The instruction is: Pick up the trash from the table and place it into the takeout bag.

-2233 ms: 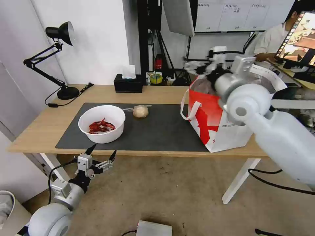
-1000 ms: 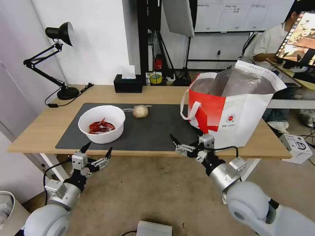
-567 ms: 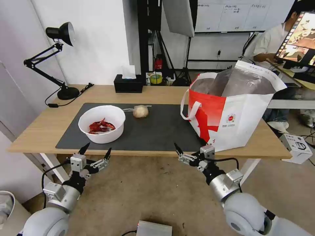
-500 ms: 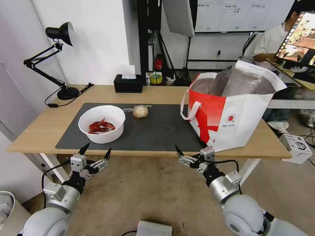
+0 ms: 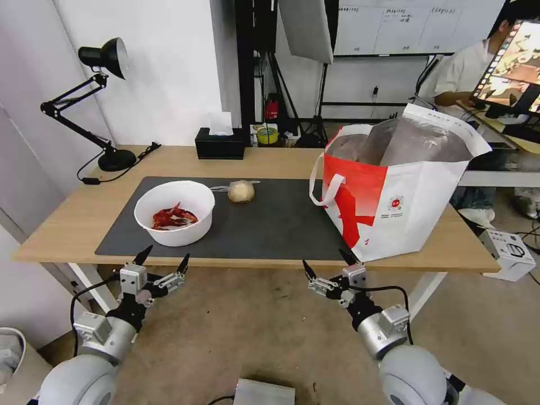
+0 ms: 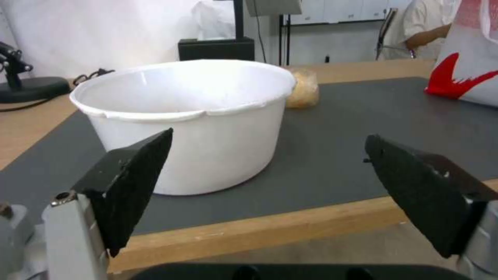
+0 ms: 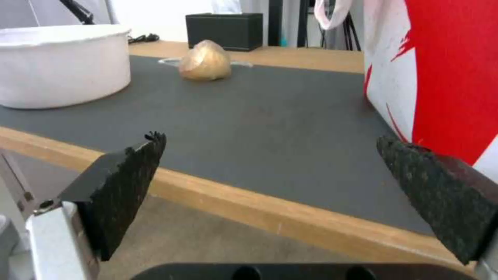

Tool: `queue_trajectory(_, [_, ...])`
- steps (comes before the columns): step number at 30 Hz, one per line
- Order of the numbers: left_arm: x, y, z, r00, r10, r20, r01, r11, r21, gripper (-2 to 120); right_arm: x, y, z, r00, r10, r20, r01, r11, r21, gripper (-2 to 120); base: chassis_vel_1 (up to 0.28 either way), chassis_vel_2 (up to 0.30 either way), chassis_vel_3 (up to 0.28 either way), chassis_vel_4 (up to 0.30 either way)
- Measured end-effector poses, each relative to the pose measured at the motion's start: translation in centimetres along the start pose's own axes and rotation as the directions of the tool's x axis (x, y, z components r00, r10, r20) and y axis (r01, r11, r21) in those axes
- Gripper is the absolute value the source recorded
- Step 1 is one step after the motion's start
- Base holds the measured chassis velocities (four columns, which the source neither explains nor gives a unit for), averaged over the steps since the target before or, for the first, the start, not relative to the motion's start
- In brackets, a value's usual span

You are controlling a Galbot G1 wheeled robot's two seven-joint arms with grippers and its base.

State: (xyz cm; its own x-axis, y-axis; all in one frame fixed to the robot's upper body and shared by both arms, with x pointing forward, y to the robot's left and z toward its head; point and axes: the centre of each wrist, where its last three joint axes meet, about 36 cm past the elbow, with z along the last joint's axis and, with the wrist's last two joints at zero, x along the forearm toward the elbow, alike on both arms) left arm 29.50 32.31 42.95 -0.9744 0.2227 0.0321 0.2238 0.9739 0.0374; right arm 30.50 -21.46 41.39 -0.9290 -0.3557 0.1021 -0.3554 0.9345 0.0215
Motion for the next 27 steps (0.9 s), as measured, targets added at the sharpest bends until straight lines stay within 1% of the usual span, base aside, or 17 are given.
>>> queue_trajectory(8, [-0.1, 0.1, 0.2, 1.000, 0.000, -0.004, 0.000, 1.000, -0.001, 100, -0.1, 0.4, 0.3, 1.000, -0.002, -0.006, 0.002, 1.000, -0.013, 100, 0.000, 0.000, 0.000, 0.000])
queue_trajectory(11, [-0.2, 0.2, 0.2, 1.000, 0.001, -0.006, -0.001, 1.000, -0.003, 100, -0.9, 0.3, 0.1, 1.000, -0.010, -0.001, 0.010, 1.000, -0.026, 100, 0.000, 0.000, 0.000, 0.000])
queue_trajectory(14, [-0.6, 0.2, 0.2, 1.000, 0.016, -0.009, -0.016, 1.000, -0.005, 100, -1.8, 0.0, -0.1, 1.000, -0.016, 0.009, 0.016, 0.999, -0.033, 100, 0.000, 0.000, 0.000, 0.000])
queue_trajectory(16, [-1.2, 0.1, 0.3, 0.999, 0.033, -0.015, -0.033, 0.999, -0.007, 100, -3.6, -0.4, -0.4, 0.999, -0.034, 0.011, 0.034, 0.998, -0.049, 100, 0.000, 0.000, 0.000, 0.000])
queue_trajectory(17, [-1.2, 0.0, 0.4, 0.999, 0.036, -0.018, -0.037, 0.999, -0.007, 100, -5.4, -0.5, -0.7, 0.998, -0.054, 0.018, 0.055, 0.997, -0.054, 100, 0.000, 0.000, 0.000, 0.000])
queue_trajectory(18, [-1.2, 0.0, 0.4, 0.999, 0.036, -0.018, -0.037, 0.999, -0.007, 100, -5.4, -0.5, -0.7, 0.998, -0.054, 0.018, 0.055, 0.997, -0.054, 100, 0.000, 0.000, 0.000, 0.000])
queue_trajectory(19, [-1.2, 0.0, 0.4, 0.999, 0.037, -0.020, -0.037, 0.999, -0.006, 100, -6.7, -0.4, -1.1, 0.997, -0.071, 0.026, 0.072, 0.996, -0.055, 100, 0.000, 0.000, 0.000, 0.000])
queue_trajectory(21, [-1.1, -0.1, 0.5, 0.999, 0.035, -0.023, -0.035, 0.999, -0.003, 100, -10.1, 0.3, -2.0, 0.993, -0.114, 0.042, 0.117, 0.992, -0.054, 100, 0.000, 0.000, 0.000, 0.000])
queue_trajectory(22, [-1.1, -0.1, 0.5, 0.999, 0.035, -0.023, -0.035, 0.999, -0.003, 100, -10.1, 0.3, -2.0, 0.993, -0.114, 0.042, 0.117, 0.992, -0.054, 100, 0.000, 0.000, 0.000, 0.000])
queue_trajectory(24, [-1.0, -0.1, 0.5, 0.999, 0.031, -0.023, -0.031, 1.000, -0.001, 100, -12.8, 1.1, -2.7, 0.988, -0.148, 0.043, 0.150, 0.988, -0.043, 100, 0.000, 0.000, 0.000, 0.000])
queue_trajectory(25, [-1.0, -0.1, 0.5, 0.999, 0.031, -0.023, -0.031, 1.000, -0.001, 100, -12.8, 1.1, -2.7, 0.988, -0.148, 0.043, 0.150, 0.988, -0.043, 100, 0.000, 0.000, 0.000, 0.000])
queue_trajectory(27, [-1.0, 0.0, 0.5, 0.999, 0.025, -0.023, -0.025, 1.000, -0.002, 100, -15.8, 1.6, -3.5, 0.985, -0.165, 0.045, 0.166, 0.986, -0.013, 100, 0.000, 0.000, 0.000, 0.000])
